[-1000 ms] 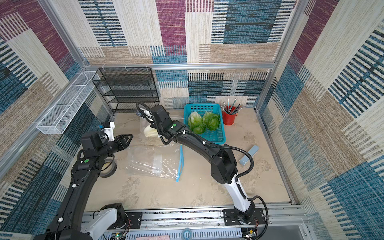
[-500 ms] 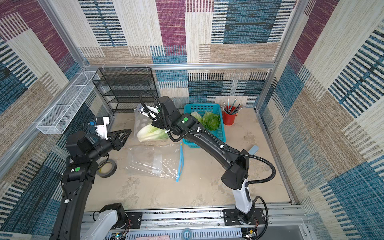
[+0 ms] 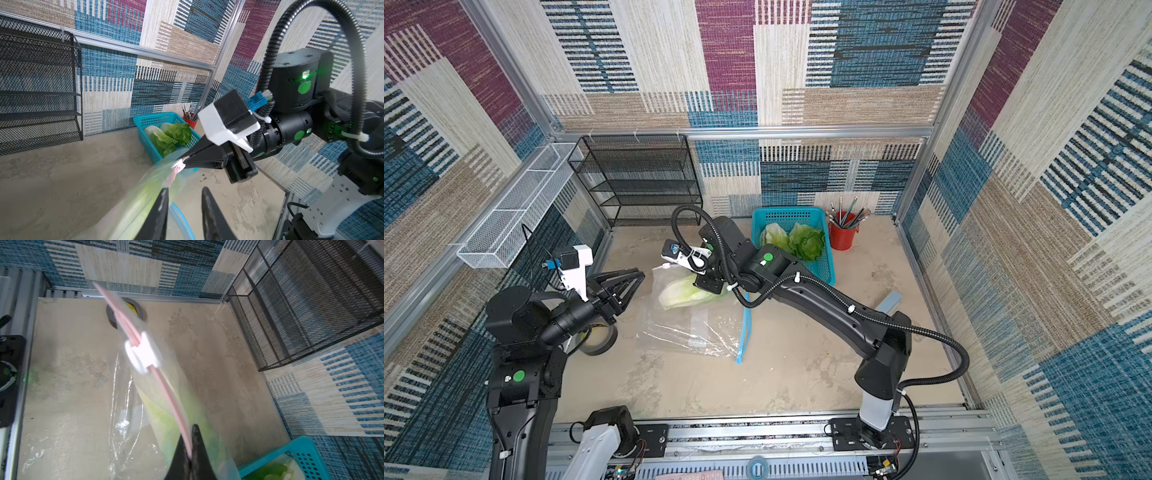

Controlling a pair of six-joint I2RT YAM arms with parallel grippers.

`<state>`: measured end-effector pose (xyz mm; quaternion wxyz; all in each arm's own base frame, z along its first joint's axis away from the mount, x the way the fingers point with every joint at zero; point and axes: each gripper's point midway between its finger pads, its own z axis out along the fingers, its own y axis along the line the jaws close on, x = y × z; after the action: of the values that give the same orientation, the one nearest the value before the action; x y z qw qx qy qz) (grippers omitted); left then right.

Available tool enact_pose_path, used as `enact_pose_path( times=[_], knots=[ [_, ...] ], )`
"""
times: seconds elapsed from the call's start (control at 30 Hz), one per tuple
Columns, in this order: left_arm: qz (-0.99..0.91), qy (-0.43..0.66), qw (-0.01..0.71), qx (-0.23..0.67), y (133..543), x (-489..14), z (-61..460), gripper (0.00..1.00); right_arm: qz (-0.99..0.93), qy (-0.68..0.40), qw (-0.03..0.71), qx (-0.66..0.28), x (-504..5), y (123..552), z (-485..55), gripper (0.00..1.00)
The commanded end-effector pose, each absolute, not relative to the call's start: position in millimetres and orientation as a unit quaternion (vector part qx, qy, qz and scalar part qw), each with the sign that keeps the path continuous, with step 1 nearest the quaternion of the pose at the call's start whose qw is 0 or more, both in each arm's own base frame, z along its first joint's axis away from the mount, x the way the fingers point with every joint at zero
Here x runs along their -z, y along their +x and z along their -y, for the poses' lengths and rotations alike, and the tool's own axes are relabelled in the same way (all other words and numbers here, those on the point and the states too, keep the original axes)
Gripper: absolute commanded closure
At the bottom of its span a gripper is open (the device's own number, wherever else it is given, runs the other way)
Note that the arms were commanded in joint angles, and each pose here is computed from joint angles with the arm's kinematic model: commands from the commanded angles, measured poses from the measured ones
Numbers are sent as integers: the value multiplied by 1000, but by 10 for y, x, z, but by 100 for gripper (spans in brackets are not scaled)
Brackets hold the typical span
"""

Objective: Open the zip-top bag and take out the chinese cabbages
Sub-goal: Adjust the zipper food storage bag in the zipper food storage bag.

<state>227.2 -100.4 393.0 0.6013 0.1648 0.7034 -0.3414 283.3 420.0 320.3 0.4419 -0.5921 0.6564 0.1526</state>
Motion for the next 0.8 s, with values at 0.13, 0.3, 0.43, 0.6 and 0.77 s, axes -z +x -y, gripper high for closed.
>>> enact_pose_path(
  times=[0.13,0.3,0.43,0.6,0.77],
  knots=[
    [-708,195,588,339,2153,-3766,1066,76,-666,-580,419,-212,-3046,2631,-4204,100],
    [-709,198,585,340,2145,-3688,1076,78,-670,-581,404,-225,-2886,2568,-4194,100],
    [-710,201,578,349,2133,-3617,1098,80,-671,-585,387,-241,-2781,2499,-4218,100],
    [-712,204,568,359,2084,-3493,1130,80,-672,-590,369,-252,-2651,2458,-4247,100],
    [-713,209,565,358,2037,-3389,1150,80,-673,-595,358,-256,-2563,2445,-4270,100]
  ],
)
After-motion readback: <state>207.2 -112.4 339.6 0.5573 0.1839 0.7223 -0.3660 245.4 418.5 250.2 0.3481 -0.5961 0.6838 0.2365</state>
